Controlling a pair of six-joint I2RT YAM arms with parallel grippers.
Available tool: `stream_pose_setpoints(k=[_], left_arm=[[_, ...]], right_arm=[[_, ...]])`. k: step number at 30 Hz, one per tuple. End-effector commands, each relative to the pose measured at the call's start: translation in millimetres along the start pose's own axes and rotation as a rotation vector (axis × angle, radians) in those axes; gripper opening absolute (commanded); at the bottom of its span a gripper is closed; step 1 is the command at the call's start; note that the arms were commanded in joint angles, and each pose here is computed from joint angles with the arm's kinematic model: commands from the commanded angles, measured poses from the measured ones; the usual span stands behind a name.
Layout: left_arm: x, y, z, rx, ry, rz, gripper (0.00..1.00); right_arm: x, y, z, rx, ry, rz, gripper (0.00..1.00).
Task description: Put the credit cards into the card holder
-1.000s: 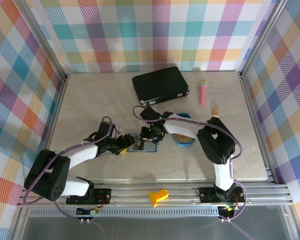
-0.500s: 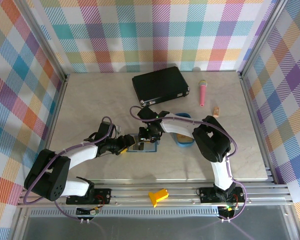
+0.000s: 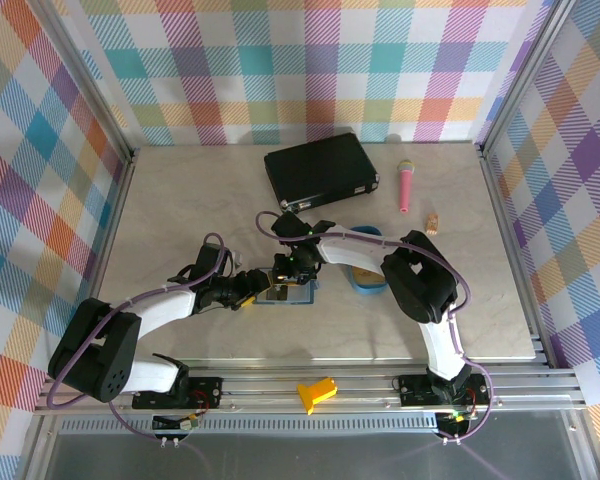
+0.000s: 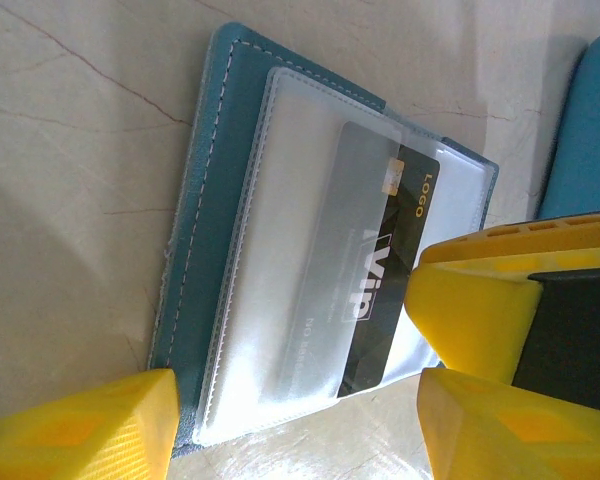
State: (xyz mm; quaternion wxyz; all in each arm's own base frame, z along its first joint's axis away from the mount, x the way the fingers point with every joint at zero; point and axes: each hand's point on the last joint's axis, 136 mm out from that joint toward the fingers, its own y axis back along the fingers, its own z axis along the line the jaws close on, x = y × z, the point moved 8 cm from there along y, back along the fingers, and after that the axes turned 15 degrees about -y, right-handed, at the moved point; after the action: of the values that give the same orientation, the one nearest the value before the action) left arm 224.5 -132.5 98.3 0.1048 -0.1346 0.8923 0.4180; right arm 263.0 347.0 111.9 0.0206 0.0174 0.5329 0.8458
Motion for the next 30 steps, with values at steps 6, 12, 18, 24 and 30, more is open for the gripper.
stream_pose_setpoints(k=[6, 12, 18, 24, 30], left_arm=[[3.3, -1.0, -1.3, 0.021, -0.014, 0.001, 0.64], [3.1, -0.5, -1.7, 0.023, -0.016, -0.002, 0.64], [4.2, -1.1, -0.6, 0.021, -0.015, 0.000, 0.64], [4.3, -2.0, 0.0, 0.020, -0.013, 0.002, 0.63], [3.7, -2.6, -0.4, 0.023, -0.012, 0.004, 0.63]], right_arm=[[2.3, -3.7, 4.2, 0.017, 0.023, 0.016, 0.29], [2.4, -6.9, 2.9, 0.047, 0.024, 0.010, 0.30], [2.5, -14.1, 4.1, 0.055, 0.027, 0.021, 0.31], [2.6, -20.9, 7.4, 0.020, 0.020, 0.042, 0.31], [3.3, -22.9, 12.9, -0.035, 0.013, 0.063, 0.30]])
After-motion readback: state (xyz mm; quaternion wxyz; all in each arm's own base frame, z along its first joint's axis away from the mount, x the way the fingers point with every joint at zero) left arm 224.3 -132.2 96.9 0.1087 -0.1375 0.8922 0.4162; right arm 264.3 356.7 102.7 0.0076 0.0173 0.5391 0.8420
